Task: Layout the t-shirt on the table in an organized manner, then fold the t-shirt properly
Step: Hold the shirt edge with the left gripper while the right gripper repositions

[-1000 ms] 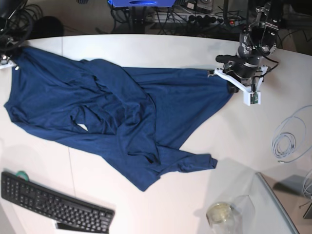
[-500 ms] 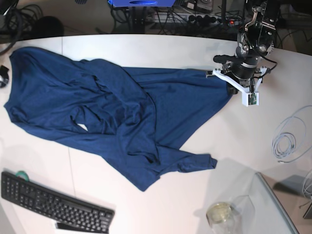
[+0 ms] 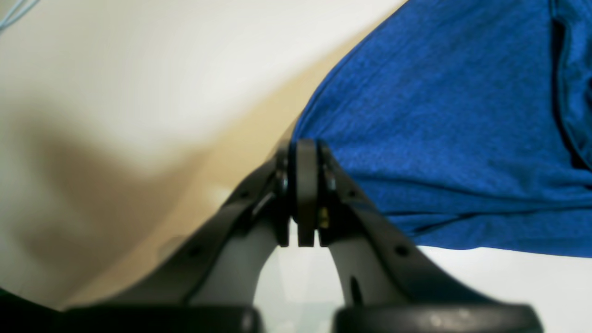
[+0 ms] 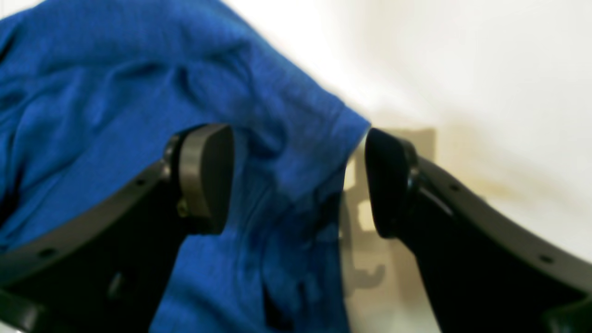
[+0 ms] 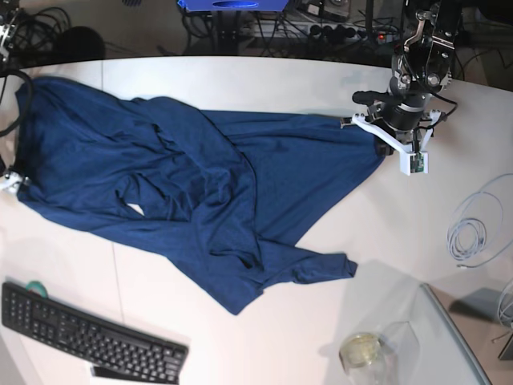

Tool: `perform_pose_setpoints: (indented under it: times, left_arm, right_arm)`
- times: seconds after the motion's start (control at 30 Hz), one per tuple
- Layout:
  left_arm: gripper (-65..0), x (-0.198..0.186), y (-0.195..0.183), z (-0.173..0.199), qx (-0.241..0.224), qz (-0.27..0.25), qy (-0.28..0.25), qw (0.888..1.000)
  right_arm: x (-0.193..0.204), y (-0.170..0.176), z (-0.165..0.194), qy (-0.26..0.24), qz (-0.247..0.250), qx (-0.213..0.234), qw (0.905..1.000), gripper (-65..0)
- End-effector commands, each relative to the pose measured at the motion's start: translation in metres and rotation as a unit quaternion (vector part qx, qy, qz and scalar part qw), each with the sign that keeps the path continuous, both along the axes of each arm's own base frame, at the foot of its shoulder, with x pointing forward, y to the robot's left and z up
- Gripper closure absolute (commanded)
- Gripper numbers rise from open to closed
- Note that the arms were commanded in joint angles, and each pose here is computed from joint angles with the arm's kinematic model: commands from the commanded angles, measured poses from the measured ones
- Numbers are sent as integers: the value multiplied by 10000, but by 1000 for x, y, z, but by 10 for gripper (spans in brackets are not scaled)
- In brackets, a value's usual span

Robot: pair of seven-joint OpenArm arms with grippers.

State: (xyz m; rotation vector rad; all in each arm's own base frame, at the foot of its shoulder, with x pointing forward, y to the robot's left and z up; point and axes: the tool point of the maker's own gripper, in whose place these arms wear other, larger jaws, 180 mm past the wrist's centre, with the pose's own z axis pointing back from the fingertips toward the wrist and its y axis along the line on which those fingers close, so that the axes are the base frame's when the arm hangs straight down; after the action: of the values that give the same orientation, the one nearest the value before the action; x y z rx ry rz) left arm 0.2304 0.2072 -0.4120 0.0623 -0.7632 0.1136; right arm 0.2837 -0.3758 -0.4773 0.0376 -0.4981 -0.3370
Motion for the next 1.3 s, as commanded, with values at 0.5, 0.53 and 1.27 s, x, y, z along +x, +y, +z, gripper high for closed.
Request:
perform_pose_setpoints:
  times: [0.5, 0.53, 1.27]
  left_arm:
    - [0, 16, 25, 21, 453, -156, -298, 9984]
    - [0, 17, 26, 22, 461, -155, -315, 9983]
    - [0, 26, 23, 33, 453, -187, -488, 9976]
  right_arm:
    - [77, -47, 55, -506, 125, -881, 9947, -27]
    - [78, -51, 59, -516, 81, -948, 9941, -29]
    - [-12, -6, 51, 98, -359, -241, 9990, -459]
